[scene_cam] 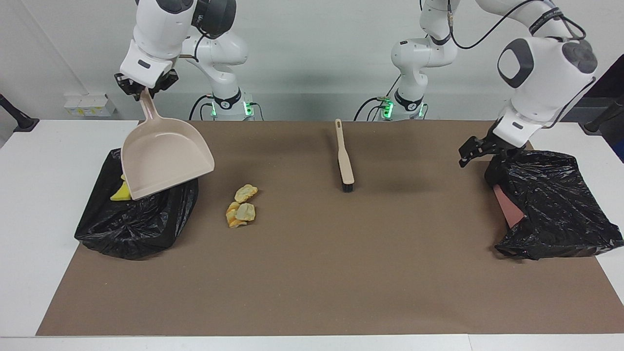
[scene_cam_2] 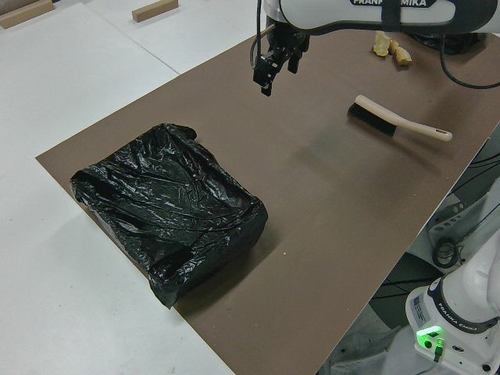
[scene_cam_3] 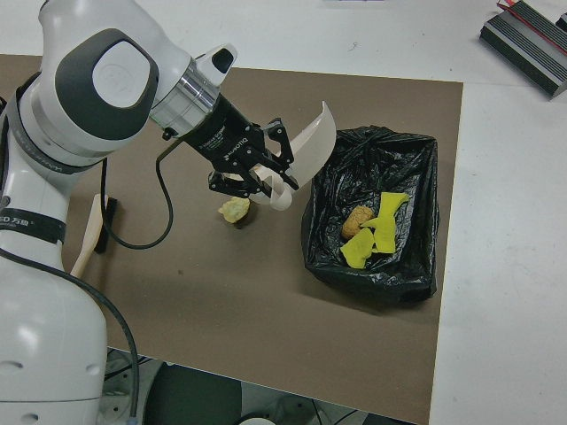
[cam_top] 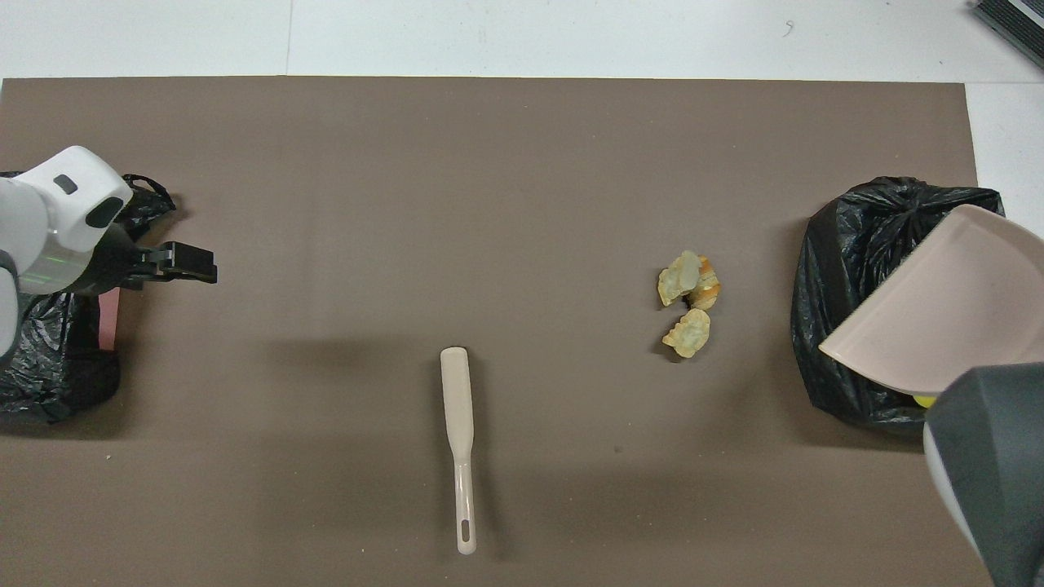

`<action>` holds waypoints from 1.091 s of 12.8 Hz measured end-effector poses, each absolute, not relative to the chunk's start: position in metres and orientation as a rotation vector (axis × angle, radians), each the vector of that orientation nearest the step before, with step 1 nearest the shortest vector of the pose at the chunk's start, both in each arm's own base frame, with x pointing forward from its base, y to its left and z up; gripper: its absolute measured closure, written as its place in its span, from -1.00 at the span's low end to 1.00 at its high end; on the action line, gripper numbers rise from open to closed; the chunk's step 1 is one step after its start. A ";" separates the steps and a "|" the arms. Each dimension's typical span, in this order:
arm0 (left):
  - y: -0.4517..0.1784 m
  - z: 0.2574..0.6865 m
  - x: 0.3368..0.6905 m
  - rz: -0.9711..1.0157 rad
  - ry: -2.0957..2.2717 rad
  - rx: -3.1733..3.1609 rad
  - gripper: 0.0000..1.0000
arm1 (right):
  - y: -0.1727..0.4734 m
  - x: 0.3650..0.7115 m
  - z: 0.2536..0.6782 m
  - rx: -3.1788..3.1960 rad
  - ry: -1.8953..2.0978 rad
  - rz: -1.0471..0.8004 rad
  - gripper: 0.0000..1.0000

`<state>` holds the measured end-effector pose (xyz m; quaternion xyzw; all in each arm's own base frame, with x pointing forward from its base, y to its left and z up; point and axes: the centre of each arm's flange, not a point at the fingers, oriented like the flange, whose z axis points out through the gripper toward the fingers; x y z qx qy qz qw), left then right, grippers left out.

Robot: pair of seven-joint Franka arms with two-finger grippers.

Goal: Sweep and dump trash in bin

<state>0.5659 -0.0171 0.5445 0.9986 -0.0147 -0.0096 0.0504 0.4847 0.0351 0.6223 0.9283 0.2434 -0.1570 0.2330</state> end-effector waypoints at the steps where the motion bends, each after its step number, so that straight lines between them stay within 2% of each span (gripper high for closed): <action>1: -0.017 0.559 0.565 -0.036 -0.055 3.051 -1.00 | 0.047 0.487 0.617 2.609 0.563 -0.381 0.36; 3: -0.016 0.582 0.564 -0.022 -0.041 3.101 -1.00 | 0.077 0.494 0.601 2.700 0.400 -0.308 0.36; 9: -0.022 0.608 0.558 -0.026 -0.043 3.120 -1.00 | 0.167 0.535 0.541 2.919 0.272 -0.121 0.36; 14: -0.023 0.616 0.548 -0.051 -0.048 3.121 -1.00 | 0.278 0.558 0.454 3.013 0.106 0.014 0.36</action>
